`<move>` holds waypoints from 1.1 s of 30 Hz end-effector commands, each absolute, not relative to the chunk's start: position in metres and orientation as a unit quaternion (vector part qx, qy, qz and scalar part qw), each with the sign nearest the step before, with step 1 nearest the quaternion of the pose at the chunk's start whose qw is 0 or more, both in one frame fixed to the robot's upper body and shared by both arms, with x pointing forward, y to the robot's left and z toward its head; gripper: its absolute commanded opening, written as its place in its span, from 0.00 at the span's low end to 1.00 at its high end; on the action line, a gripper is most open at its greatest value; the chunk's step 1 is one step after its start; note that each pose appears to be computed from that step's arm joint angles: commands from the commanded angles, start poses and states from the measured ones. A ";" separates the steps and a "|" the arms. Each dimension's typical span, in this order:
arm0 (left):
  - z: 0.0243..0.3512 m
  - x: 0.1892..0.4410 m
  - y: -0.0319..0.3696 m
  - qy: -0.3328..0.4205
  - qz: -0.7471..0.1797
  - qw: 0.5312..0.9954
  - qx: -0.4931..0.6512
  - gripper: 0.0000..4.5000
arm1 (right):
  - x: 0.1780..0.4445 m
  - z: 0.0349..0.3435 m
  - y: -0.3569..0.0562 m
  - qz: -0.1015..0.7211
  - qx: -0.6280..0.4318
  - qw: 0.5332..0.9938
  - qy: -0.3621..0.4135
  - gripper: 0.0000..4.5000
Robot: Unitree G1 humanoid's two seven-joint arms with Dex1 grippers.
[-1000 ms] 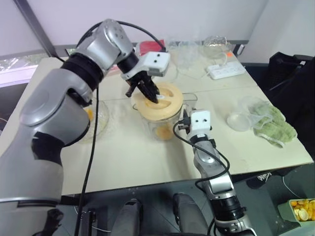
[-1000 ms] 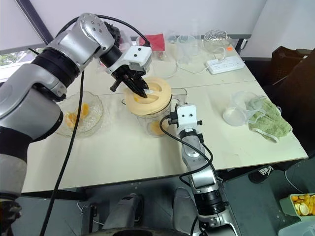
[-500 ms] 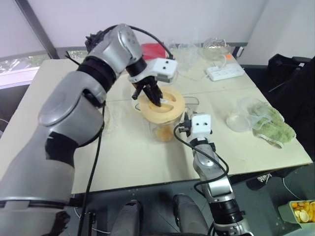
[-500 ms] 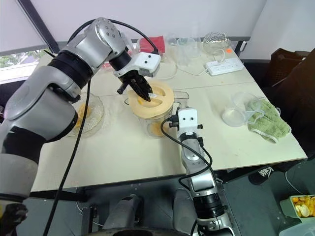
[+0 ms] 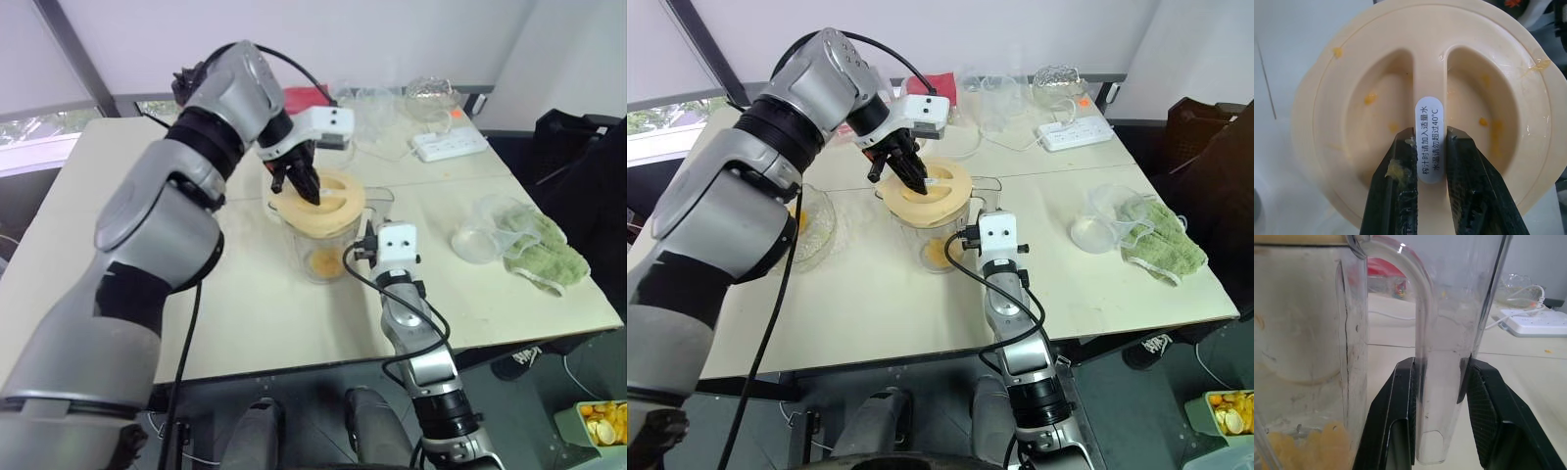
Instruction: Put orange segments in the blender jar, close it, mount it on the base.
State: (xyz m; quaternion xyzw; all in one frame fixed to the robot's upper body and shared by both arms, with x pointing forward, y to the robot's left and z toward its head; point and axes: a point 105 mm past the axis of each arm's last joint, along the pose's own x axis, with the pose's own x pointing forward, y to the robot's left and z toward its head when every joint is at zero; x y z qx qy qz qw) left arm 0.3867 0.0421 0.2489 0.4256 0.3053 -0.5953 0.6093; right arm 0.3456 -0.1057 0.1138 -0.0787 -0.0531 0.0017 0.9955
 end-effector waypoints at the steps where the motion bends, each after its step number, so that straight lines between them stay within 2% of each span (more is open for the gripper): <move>1: 0.258 0.402 0.066 0.332 -0.510 0.651 0.453 0.05 | 0.346 0.093 -0.132 -0.048 -0.115 0.992 -0.020 0.22; 11: 0.270 0.395 0.054 0.362 -0.489 0.687 0.398 0.05 | 0.348 0.093 -0.136 -0.049 -0.144 0.988 -0.029 0.22; 24: 0.275 0.391 0.044 0.339 -0.511 0.684 0.395 0.05 | 0.347 0.092 -0.138 -0.048 -0.151 0.987 -0.029 0.22; 28: 0.277 0.388 0.041 0.330 -0.524 0.679 0.394 0.48 | 0.347 0.092 -0.137 -0.047 -0.152 0.987 -0.028 0.21; 31: 0.279 0.385 0.038 0.324 -0.539 0.673 0.390 0.85 | 0.347 0.092 -0.137 -0.046 -0.152 0.987 -0.028 0.21; 32: 0.281 0.384 0.037 0.320 -0.542 0.674 0.387 0.94 | 0.347 0.092 -0.137 -0.046 -0.152 0.987 -0.028 0.21; 33: 0.282 0.383 0.036 0.317 -0.543 0.675 0.386 0.94 | 0.347 0.092 -0.138 -0.045 -0.152 0.987 -0.028 0.21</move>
